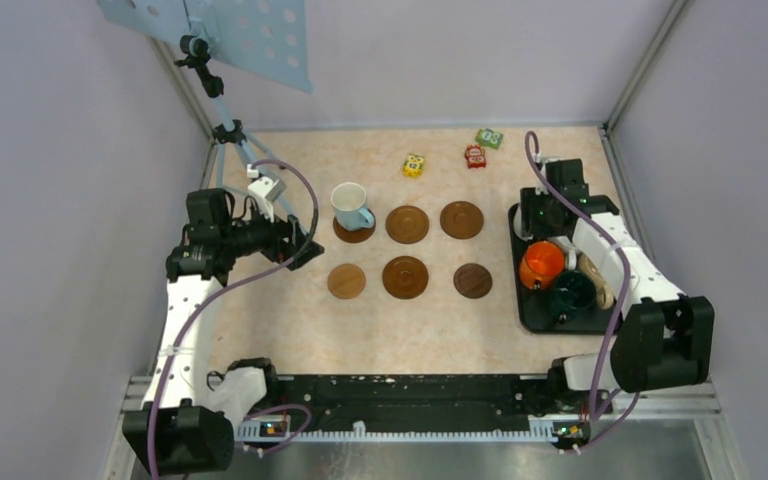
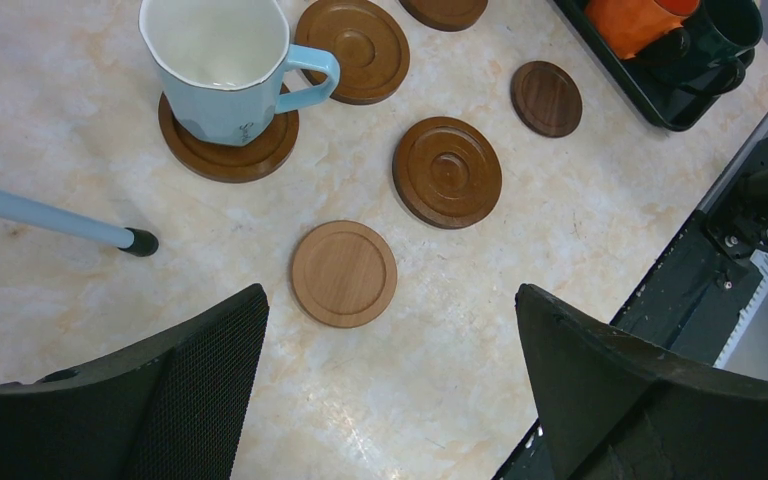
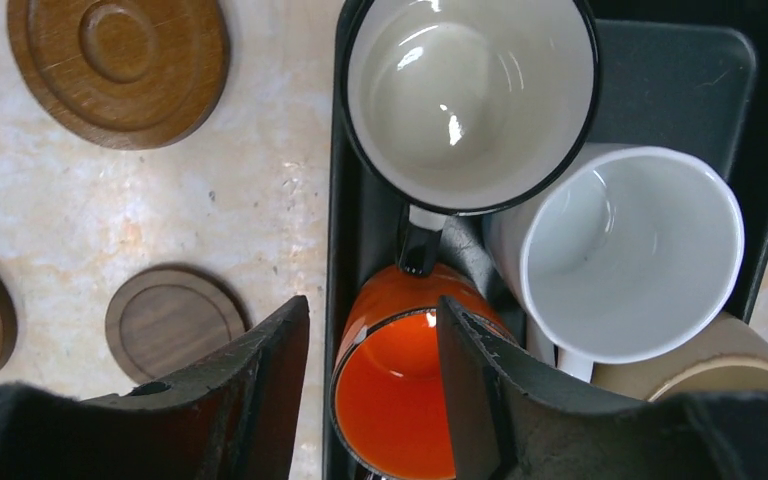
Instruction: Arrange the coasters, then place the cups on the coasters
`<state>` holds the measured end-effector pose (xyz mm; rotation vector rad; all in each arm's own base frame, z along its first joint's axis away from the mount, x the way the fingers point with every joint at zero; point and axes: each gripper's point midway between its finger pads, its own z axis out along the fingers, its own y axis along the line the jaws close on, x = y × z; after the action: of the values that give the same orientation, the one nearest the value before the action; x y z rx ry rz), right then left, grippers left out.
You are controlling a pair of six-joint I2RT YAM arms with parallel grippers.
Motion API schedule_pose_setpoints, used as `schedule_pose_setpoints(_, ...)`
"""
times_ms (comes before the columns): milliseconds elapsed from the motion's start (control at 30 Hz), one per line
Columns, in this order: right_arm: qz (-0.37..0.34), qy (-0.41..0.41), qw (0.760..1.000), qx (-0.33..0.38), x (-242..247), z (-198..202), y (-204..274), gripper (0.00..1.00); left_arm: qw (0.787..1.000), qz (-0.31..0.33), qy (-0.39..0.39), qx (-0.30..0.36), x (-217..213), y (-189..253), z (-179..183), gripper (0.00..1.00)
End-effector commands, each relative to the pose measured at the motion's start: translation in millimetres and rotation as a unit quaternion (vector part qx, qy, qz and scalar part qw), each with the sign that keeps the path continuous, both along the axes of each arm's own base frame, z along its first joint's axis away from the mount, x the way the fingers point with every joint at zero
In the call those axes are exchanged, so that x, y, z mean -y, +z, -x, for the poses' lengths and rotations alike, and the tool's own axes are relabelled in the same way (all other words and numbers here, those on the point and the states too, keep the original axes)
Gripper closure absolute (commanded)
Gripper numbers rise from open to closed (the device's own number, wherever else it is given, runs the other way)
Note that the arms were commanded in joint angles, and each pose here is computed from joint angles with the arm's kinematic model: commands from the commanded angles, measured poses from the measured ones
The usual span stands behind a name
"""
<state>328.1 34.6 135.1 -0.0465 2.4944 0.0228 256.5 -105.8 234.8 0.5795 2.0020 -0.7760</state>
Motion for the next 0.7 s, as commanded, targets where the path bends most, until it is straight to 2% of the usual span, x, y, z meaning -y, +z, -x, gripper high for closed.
schedule_pose_setpoints(0,0.019,-0.031,0.999,0.023,9.7,-19.4,-3.9,0.52,0.999,0.003,-0.007,0.034,2.8,17.0,-0.9,0.01)
schedule_pose_setpoints(667,0.041,-0.046,0.998,0.002,16.1,-38.5,-61.4,0.57,0.999,-0.016,-0.018,0.037,-0.1,13.6,-11.4,0.01)
